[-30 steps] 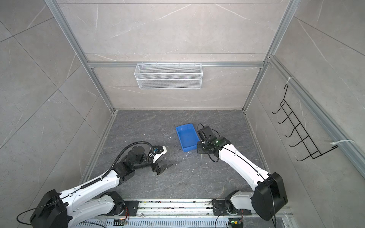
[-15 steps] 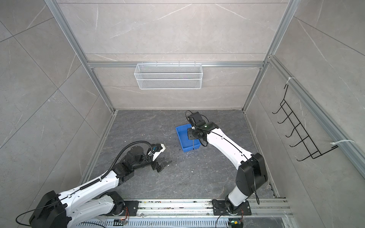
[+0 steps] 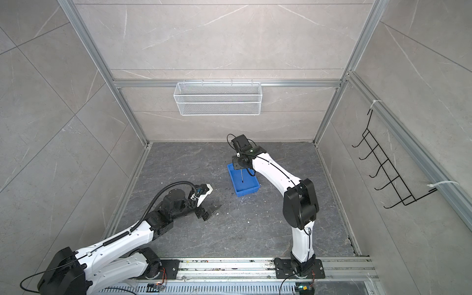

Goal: Put the screwdriver in the bin
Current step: 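Lift the screwdriver with the right gripper and carry it over the blue bin, then lower the screwdriver into the blue bin and open the right gripper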

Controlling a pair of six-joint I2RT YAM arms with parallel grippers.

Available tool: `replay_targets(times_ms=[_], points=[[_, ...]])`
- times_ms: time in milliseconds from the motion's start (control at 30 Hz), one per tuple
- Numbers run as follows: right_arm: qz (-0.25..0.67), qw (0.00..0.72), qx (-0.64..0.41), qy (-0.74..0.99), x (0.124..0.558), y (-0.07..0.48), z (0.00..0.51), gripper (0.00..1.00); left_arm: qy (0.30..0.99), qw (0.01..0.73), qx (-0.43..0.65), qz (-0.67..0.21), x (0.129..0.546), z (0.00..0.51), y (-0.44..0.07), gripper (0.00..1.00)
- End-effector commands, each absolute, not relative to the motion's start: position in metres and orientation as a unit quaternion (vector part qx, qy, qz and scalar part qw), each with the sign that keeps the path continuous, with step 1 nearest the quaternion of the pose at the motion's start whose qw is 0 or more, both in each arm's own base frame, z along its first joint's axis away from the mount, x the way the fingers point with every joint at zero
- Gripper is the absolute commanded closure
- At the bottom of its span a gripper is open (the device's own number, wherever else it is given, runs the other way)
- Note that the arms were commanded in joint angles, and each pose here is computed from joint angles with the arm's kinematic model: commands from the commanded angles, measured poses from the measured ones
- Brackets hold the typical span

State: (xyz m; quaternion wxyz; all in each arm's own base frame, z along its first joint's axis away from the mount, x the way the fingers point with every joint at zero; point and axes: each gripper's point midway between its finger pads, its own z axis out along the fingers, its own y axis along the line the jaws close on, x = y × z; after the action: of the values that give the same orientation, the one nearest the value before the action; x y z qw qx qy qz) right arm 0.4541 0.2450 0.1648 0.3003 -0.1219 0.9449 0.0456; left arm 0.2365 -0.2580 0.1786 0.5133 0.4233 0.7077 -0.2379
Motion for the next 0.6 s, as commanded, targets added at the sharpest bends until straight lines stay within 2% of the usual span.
replay_targets(times_ms=[0, 567], points=[[0.039, 0.290, -0.132, 0.947, 0.463, 0.250, 0.151, 1.00, 0.693, 0.534, 0.425, -0.236, 0.239, 0.190, -0.259, 0.00], [0.029, 0.221, -0.127, 0.967, 0.464, 0.253, 0.074, 1.00, 0.688, 0.528, 0.437, -0.236, 0.236, 0.187, -0.261, 0.00]])
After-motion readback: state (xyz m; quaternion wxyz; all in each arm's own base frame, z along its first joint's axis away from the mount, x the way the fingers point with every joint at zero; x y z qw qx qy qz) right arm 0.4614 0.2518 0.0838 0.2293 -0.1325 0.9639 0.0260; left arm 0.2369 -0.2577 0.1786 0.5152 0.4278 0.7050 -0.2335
